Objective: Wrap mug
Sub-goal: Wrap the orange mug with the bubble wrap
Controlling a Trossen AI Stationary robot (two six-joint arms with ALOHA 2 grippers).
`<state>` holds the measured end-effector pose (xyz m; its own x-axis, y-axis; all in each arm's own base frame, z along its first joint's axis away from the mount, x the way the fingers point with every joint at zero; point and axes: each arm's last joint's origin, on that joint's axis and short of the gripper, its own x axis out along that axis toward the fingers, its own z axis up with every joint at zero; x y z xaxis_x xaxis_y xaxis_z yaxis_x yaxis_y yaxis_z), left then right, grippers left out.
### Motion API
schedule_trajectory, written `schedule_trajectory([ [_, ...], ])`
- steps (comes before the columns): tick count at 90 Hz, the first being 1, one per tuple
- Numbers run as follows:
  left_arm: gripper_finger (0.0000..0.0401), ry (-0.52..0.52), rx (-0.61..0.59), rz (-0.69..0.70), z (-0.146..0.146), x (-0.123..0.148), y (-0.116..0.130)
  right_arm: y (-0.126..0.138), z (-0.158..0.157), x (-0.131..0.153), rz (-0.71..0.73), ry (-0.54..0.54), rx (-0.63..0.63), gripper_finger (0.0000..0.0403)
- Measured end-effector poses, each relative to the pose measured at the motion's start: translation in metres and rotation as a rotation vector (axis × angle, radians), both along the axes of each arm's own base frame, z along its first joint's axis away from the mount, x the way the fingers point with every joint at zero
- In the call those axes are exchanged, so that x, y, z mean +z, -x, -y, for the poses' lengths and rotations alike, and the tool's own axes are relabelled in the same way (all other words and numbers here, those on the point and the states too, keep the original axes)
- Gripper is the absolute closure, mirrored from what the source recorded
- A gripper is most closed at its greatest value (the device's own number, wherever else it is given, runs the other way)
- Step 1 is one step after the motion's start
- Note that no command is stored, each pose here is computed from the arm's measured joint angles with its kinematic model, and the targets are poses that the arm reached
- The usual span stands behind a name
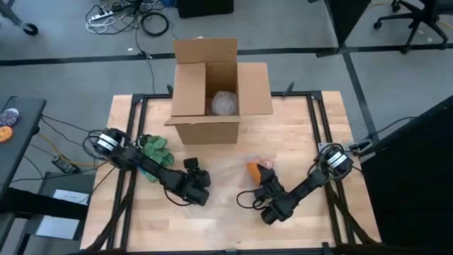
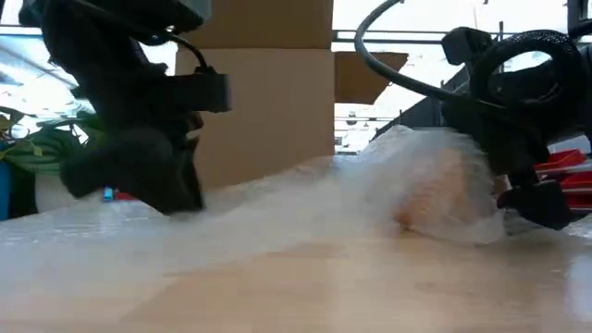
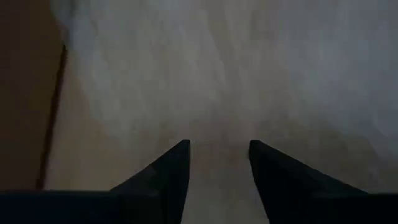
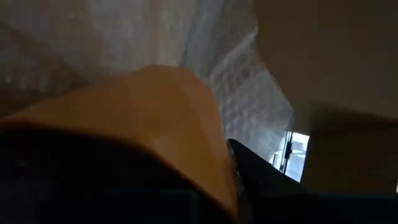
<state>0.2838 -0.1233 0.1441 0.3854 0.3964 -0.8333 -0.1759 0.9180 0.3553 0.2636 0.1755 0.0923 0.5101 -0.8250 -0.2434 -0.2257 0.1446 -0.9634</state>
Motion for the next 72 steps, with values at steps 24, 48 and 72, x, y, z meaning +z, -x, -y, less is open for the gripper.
schedule_trajectory([
  [24, 0.0249, -0.04, 0.083, -0.131, -0.004, 0.016, 0.009, 0.001, -0.004, 0.018, 0.018, -0.131, -0.032, 0.0325],
  [48, 0.0249, -0.019, 0.089, -0.133, -0.003, 0.016, 0.01, 0.009, -0.011, 0.051, -0.007, -0.217, 0.012, 0.026],
  [72, 0.0249, 0.19, 0.064, 0.024, 0.013, 0.02, -0.007, 0.024, -0.017, 0.066, -0.119, -0.248, 0.054, 0.0215],
])
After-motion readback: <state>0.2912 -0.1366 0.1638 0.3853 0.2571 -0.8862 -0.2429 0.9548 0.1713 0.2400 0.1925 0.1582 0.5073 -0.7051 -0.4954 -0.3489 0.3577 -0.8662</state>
